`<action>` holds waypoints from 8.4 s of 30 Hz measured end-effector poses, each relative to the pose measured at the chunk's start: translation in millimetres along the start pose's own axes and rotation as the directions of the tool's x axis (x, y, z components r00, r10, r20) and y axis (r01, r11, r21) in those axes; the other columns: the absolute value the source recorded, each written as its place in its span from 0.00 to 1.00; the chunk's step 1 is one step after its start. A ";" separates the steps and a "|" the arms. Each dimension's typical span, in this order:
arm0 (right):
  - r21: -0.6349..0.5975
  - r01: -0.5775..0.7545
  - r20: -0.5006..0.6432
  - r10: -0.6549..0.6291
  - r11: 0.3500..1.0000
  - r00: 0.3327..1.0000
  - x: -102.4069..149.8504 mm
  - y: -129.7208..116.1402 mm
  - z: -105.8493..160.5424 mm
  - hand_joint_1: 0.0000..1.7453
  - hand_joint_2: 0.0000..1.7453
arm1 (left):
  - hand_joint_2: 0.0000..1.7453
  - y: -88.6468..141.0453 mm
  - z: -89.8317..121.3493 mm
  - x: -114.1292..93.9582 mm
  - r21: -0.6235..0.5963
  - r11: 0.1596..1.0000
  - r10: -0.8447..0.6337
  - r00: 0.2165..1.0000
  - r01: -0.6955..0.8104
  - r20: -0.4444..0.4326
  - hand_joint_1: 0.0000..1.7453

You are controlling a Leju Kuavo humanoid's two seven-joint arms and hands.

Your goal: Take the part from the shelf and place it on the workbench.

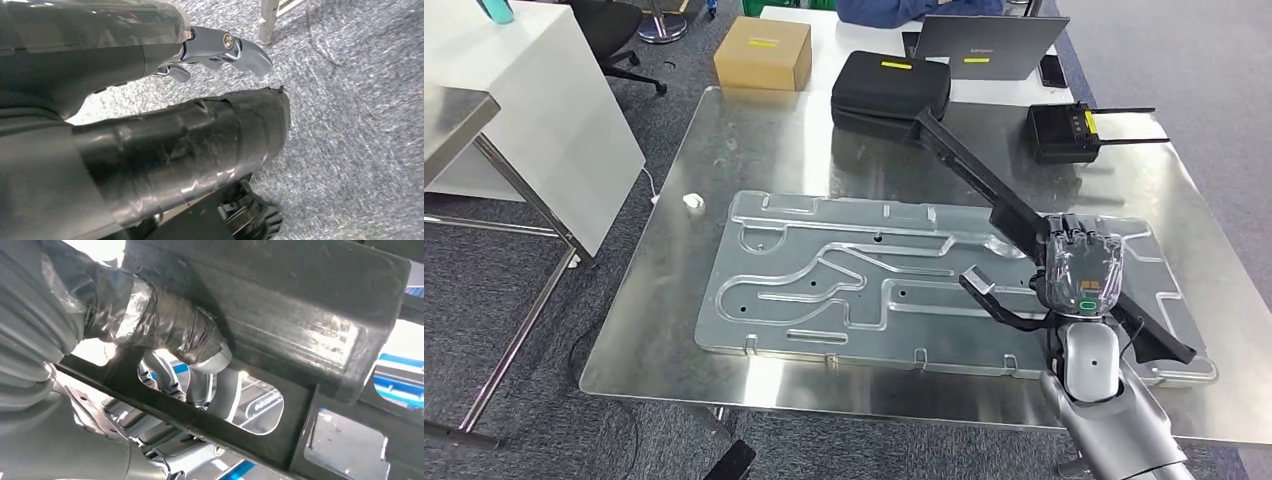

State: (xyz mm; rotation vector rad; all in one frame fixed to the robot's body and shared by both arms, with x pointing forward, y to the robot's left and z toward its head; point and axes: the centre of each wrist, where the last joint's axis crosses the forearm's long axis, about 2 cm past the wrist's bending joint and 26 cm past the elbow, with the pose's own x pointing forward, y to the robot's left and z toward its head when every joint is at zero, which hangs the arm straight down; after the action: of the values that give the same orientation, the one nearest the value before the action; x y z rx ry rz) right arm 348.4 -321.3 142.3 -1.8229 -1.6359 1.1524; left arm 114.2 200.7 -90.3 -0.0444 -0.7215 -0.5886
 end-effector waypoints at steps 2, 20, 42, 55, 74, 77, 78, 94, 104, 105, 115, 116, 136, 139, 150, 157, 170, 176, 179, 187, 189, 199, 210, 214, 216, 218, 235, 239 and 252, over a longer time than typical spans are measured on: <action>0.017 0.000 -0.008 0.000 1.000 1.000 1.1 3.0 5.7 0.97 1.00 | 0.00 0.0 0.0 0.1 -0.001 1.000 -0.002 1.000 0.002 0.000 0.00; 0.114 0.059 0.040 -0.064 0.992 0.997 37.8 15.3 33.4 0.00 1.00 | 0.00 -1.5 1.0 -1.7 -0.008 1.000 -0.015 1.000 0.015 -0.004 0.00; 0.196 0.056 0.052 -0.067 0.979 0.996 42.9 25.8 54.7 0.00 0.00 | 0.00 -1.3 0.7 -1.2 -0.008 1.000 -0.017 1.000 0.017 -0.001 0.00; 0.096 0.121 0.092 -0.129 0.988 0.987 28.3 -12.6 90.3 0.00 1.00 | 0.00 1.3 5.3 -12.7 0.023 1.000 -0.007 1.000 0.007 -0.013 0.00; -0.492 0.612 0.143 -0.637 0.619 0.758 32.7 -112.1 72.8 0.00 1.00 | 0.00 4.7 6.7 -16.4 0.098 0.995 -0.005 1.000 0.008 -0.025 0.00; -0.531 0.635 0.118 -0.693 0.561 0.711 36.7 -113.8 71.5 0.00 1.00 | 0.00 6.7 6.6 -17.0 0.105 0.994 -0.003 1.000 0.006 -0.023 0.00; -0.538 0.641 0.111 -0.707 0.547 0.698 37.7 -113.8 71.6 0.00 1.00 | 0.00 7.2 6.7 -17.4 0.106 0.994 -0.003 1.000 0.006 -0.024 0.00; -0.554 0.671 0.048 -0.785 0.493 0.617 40.9 -111.7 83.6 0.00 0.00 | 0.00 7.1 10.5 -25.4 0.127 0.992 0.007 0.999 -0.002 -0.039 0.00; -0.546 0.692 0.012 -0.821 0.472 0.570 40.9 -110.1 92.7 0.00 0.00 | 0.00 5.8 12.1 -28.2 0.142 0.990 0.029 0.999 -0.023 -0.041 0.00; -0.546 0.694 0.012 -0.824 0.469 0.566 41.1 -110.1 92.9 0.00 0.00 | 0.00 5.7 12.3 -28.5 0.144 0.989 0.031 0.999 -0.024 -0.042 0.00; -0.543 0.706 0.011 -0.837 0.454 0.547 44.3 -110.6 94.1 0.00 0.00 | 0.00 6.2 12.7 -29.5 0.151 0.988 0.031 0.999 -0.024 -0.045 0.00; -0.543 0.707 0.012 -0.837 0.454 0.546 44.4 -110.7 94.2 0.00 0.00 | 0.00 6.6 12.5 -29.3 0.152 0.988 0.031 0.999 -0.024 -0.044 0.00; -0.552 0.721 -0.007 -0.867 0.418 0.498 42.9 -109.1 99.4 0.00 0.00 | 0.00 4.2 14.1 -31.6 0.160 0.986 0.045 0.998 -0.036 -0.049 0.00; -0.556 0.725 -0.013 -0.876 0.408 0.483 43.2 -108.7 100.1 0.00 0.00 | 0.00 3.8 14.6 -32.4 0.165 0.985 0.050 0.997 -0.041 -0.052 0.00; -0.569 0.732 -0.051 -0.905 0.375 0.423 42.8 -106.6 110.3 0.00 0.00 | 0.00 1.1 18.1 -38.2 0.187 0.980 0.075 0.995 -0.063 -0.059 0.00; -0.564 0.742 -0.069 -0.915 0.363 0.396 37.3 -104.1 118.8 0.00 0.00 | 0.00 -0.3 19.3 -40.0 0.194 0.979 0.078 0.995 -0.065 -0.063 0.00; -0.562 0.750 -0.075 -0.925 0.348 0.373 33.7 -102.5 124.2 0.00 0.00 | 0.00 -1.7 20.4 -41.4 0.205 0.976 0.093 0.993 -0.077 -0.069 0.00; -0.566 0.750 -0.082 -0.928 0.343 0.362 31.4 -101.6 127.1 0.00 0.00 | 0.00 -0.7 19.8 -40.6 0.212 0.974 0.102 0.993 -0.085 -0.067 0.00; -0.565 0.751 -0.083 -0.929 0.342 0.361 31.0 -101.5 128.2 0.00 0.00 | 0.00 -0.7 19.7 -40.5 0.214 0.973 0.102 0.993 -0.087 -0.063 0.00; -0.567 0.741 -0.101 -0.923 0.359 0.370 27.5 -100.8 133.7 0.00 0.00 | 0.00 -2.1 20.5 -41.5 0.213 0.973 0.106 0.992 -0.090 -0.065 0.00; -0.568 0.740 -0.103 -0.923 0.360 0.371 27.1 -100.8 134.1 0.00 0.00 | 0.00 -2.1 20.6 -41.6 0.213 0.973 0.106 0.992 -0.090 -0.065 0.00; -0.568 0.749 -0.101 -0.932 0.342 0.349 28.7 -101.1 133.9 0.00 0.00 | 0.00 -3.9 22.3 -44.3 0.212 0.973 0.109 0.991 -0.091 -0.074 0.00; -0.594 0.728 -0.138 -0.934 0.343 0.329 29.4 -100.7 140.2 0.00 0.00 | 0.00 -2.0 21.7 -43.7 0.220 0.971 0.110 0.991 -0.093 -0.070 0.00; -0.597 0.721 -0.154 -0.932 0.351 0.327 27.9 -100.4 144.7 0.00 0.00 | 0.00 -2.9 22.4 -44.7 0.222 0.970 0.113 0.991 -0.094 -0.073 0.00; -0.599 0.718 -0.160 -0.932 0.354 0.326 27.2 -99.8 146.2 0.00 0.00 | 0.00 -3.3 22.6 -45.0 0.223 0.970 0.114 0.991 -0.095 -0.074 0.00; -0.599 0.716 -0.166 -0.930 0.358 0.326 26.3 -99.0 147.5 0.00 0.00 | 0.00 -4.0 23.2 -45.7 0.223 0.970 0.115 0.990 -0.096 -0.076 0.00; -0.601 0.719 -0.177 -0.935 0.349 0.306 29.1 -97.6 149.3 0.00 0.00 | 0.00 -5.3 24.7 -48.2 0.231 0.967 0.128 0.988 -0.106 -0.083 0.00; -0.614 0.724 -0.185 -0.949 0.313 0.254 28.3 -94.6 153.2 0.00 0.00 | 0.00 -4.0 24.4 -47.9 0.235 0.966 0.129 0.989 -0.107 -0.077 0.00; -0.587 0.763 -0.370 -0.928 0.272 0.046 19.2 -52.7 214.1 0.00 0.00 | 0.00 -6.5 27.4 -52.5 0.253 0.958 0.160 0.983 -0.133 -0.087 0.00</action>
State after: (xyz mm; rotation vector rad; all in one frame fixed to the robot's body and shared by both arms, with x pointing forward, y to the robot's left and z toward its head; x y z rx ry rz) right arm 144.6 -336.2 57.3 -0.6983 -1.8641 -0.3177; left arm 62.8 227.6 -103.8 0.1620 -0.6762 -0.3533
